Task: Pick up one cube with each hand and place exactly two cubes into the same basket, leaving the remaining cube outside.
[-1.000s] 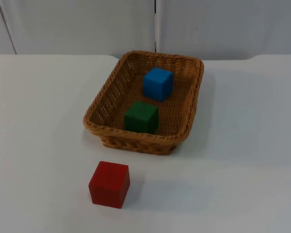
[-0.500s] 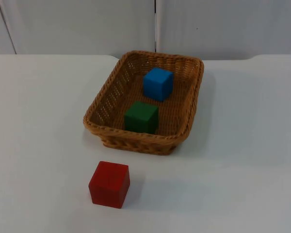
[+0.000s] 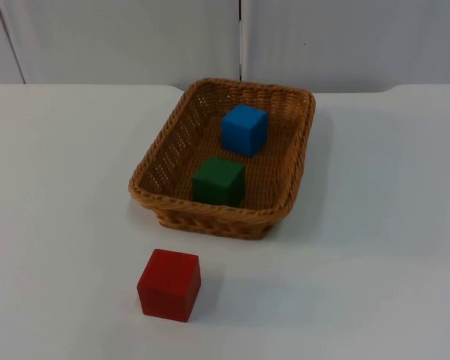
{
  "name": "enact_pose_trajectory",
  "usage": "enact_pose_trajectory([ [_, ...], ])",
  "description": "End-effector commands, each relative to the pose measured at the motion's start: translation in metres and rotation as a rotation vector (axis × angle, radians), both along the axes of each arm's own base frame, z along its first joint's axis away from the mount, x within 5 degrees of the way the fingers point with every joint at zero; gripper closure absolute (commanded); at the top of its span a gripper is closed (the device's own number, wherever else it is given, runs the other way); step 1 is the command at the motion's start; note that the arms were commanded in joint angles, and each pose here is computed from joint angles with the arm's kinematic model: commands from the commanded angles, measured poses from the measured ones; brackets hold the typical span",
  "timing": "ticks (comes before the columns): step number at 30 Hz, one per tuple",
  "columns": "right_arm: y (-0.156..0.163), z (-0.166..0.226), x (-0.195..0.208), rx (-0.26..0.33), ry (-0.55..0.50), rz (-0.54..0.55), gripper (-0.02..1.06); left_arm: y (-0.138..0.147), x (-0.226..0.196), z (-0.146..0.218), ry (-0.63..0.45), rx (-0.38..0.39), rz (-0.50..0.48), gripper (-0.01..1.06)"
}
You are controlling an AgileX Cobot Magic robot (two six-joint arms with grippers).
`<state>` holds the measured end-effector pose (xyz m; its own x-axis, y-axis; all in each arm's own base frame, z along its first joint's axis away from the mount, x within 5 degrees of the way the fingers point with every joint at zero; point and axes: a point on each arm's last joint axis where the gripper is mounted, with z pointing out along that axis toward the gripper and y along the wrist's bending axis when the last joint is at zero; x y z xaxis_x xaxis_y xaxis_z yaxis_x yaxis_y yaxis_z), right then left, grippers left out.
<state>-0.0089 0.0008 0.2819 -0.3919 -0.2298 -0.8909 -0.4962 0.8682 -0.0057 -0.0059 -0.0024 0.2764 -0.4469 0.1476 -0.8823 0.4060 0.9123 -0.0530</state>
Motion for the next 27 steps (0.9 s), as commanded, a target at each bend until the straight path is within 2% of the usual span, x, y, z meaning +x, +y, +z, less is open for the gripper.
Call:
enact_pose_trajectory([
  [1,-0.0003,-0.0018,0.0003,-0.005,0.001,0.002,-0.01,-0.0002,-0.0004,-0.0014,0.005,-0.007,-0.002,0.00],
  [27,0.0002,-0.0016,0.0001,0.001,0.002,0.006,-0.01,-0.0004,-0.0005,-0.0014,0.006,-0.009,-0.004,0.00],
])
